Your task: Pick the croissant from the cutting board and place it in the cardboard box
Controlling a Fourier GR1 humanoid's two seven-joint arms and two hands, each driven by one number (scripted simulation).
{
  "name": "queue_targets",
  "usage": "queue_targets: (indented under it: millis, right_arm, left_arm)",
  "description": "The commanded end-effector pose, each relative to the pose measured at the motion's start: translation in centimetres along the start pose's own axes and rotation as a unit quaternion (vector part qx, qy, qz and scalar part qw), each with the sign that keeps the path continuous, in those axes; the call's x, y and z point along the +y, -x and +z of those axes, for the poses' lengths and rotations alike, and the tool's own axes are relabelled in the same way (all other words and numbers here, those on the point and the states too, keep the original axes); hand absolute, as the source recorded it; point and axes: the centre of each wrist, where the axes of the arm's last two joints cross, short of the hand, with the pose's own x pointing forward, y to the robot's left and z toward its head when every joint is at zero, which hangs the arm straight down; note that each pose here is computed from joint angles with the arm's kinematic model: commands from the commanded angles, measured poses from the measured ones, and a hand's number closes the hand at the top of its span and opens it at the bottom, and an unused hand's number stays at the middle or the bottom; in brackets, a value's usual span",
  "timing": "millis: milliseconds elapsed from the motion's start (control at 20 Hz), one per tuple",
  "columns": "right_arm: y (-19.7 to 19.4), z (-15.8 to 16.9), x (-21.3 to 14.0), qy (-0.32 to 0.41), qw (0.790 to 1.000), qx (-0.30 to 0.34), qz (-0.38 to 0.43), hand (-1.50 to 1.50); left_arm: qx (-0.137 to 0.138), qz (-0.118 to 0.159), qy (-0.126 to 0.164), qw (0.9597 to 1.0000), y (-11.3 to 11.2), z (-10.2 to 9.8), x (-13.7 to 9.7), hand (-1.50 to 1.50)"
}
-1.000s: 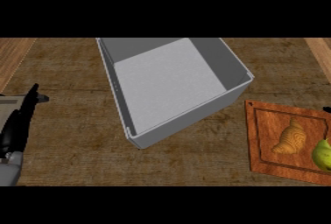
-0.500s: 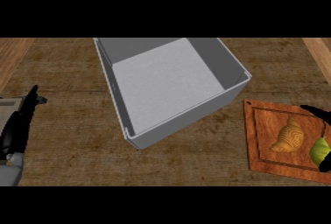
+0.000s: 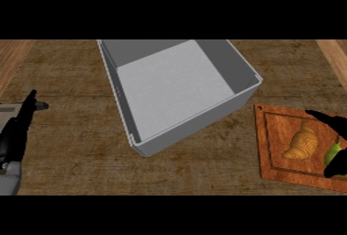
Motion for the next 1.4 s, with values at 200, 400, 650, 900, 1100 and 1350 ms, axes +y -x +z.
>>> queue_targets:
  millis: [200,400,650,900,1100,1350]
  right_arm:
    - [-2.8,0.7,-0.8,-0.008,0.999,-0.049,-0.01,-1.5]
    - [-3.6,0.1,-1.2,0.0,0.998,-0.059,-0.015,-1.5]
    - [-4.9,-0.8,2.0,-0.038,0.999,-0.019,0.03,-1.5]
    - [-5.9,-1.1,3.0,-0.05,0.998,0.025,0.026,-1.5]
    - [-4.3,-3.0,2.7,-0.037,0.999,0.034,0.019,-1.5]
    - [-5.2,-4.5,3.3,0.061,0.995,0.018,0.07,1.5]
  left_arm:
    - [-0.004,0.001,0.005,1.0,0.0,-1.0,0.4,0.0]
    - [0.001,-0.009,-0.004,0.9999,-0.4,-0.6,1.3,0.0]
    - [-0.003,-0.002,0.002,1.0,0.7,-0.1,-0.9,0.0]
    - [-0.003,-0.004,0.005,1.0,-1.0,0.3,1.3,0.0]
    - [-0.003,0.001,0.007,1.0,0.4,1.2,0.0,0.0]
    - [-0.008,0.004,0.004,1.0,1.1,1.0,-2.6,0.0]
